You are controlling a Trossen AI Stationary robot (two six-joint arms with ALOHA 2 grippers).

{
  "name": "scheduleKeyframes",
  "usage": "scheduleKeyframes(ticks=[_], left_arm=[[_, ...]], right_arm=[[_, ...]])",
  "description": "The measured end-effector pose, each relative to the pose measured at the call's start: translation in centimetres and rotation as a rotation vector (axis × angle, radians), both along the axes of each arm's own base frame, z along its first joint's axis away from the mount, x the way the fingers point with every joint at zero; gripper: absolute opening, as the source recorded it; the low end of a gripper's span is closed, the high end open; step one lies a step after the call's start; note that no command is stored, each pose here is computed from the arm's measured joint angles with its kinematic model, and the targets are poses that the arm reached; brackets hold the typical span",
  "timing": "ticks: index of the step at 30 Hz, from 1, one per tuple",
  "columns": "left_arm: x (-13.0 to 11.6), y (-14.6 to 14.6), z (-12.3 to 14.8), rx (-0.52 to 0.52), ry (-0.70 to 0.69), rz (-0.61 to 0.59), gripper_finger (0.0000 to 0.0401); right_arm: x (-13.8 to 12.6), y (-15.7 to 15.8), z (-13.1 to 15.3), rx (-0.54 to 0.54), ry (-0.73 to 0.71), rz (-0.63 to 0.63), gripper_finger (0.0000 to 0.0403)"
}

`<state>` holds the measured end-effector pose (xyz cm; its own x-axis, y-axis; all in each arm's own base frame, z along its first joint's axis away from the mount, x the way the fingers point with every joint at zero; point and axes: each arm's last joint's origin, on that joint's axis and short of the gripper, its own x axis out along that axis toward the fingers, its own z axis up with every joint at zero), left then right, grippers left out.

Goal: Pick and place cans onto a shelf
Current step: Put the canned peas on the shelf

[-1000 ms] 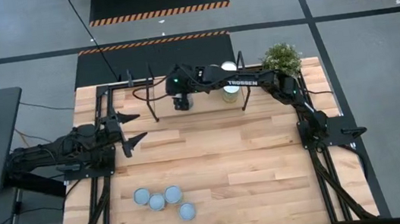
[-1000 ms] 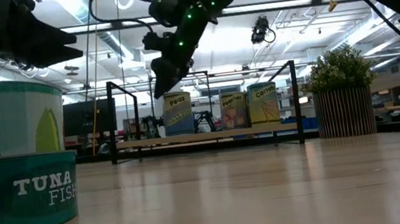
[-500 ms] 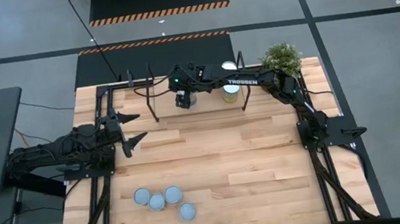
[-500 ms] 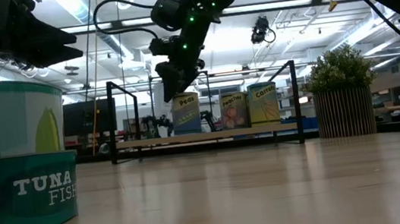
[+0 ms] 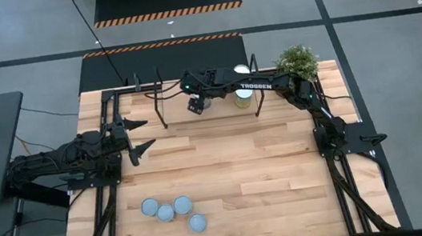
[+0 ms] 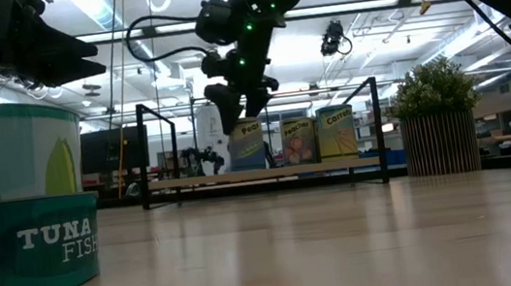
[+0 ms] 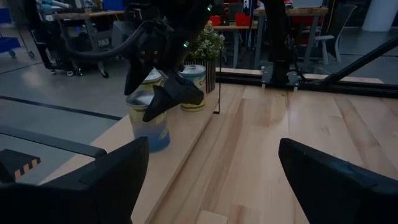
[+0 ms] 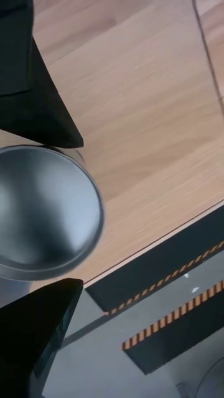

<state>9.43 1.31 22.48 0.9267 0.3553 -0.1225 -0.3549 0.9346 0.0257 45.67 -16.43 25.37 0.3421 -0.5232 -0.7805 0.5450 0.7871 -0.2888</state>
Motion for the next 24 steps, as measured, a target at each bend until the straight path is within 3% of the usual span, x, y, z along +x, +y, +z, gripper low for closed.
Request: scheduleKeyframes(ticks=[6, 17, 24], left_arm=[[0.0, 0.0, 0.0, 0.000, 0.000, 0.000, 0.0364], [0.0, 0.0, 0.0, 0.000, 0.000, 0.000, 0.0364], [0.0, 0.0, 0.0, -0.001, 0.000, 0.000, 0.0364]], right_arm=[[-0.1, 0.1, -0.1, 0.003, 0.016, 0.006, 0.0368], [1.0, -0.1, 0.7, -0.055, -0.064, 0.152, 0.0368], [-0.2, -3.4, 0.9, -0.081, -0.067, 0.055, 0.0368]])
